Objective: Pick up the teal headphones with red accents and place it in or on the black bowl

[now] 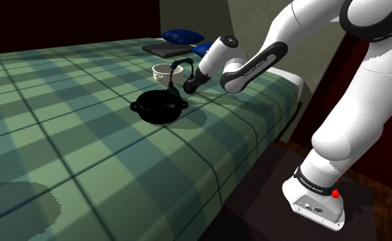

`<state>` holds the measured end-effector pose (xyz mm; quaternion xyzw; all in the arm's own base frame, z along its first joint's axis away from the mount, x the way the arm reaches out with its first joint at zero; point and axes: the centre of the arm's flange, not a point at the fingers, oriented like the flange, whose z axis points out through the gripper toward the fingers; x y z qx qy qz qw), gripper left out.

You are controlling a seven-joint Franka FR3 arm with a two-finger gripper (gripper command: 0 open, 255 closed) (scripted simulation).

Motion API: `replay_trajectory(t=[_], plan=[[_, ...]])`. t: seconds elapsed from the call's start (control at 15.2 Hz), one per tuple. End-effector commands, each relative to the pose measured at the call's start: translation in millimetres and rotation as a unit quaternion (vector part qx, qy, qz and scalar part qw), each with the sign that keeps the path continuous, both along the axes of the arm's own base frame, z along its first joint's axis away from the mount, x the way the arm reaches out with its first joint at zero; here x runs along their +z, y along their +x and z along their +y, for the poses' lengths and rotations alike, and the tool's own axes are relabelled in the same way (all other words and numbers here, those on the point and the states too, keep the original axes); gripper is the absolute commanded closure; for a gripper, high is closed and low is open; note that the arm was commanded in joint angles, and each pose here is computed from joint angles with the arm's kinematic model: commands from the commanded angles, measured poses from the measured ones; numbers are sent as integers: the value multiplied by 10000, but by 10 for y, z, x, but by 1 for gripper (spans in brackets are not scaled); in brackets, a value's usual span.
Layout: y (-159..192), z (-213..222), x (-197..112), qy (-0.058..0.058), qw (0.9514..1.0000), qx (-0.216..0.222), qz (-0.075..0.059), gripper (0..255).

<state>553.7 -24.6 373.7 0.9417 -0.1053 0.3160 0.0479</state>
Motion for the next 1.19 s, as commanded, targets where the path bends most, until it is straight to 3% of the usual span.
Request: replay_trajectory(t=[0.0,1.12], plan=[[2,3,81,1,10000,-1,2,255],[2,3,978,1,10000,-1,2,255]])
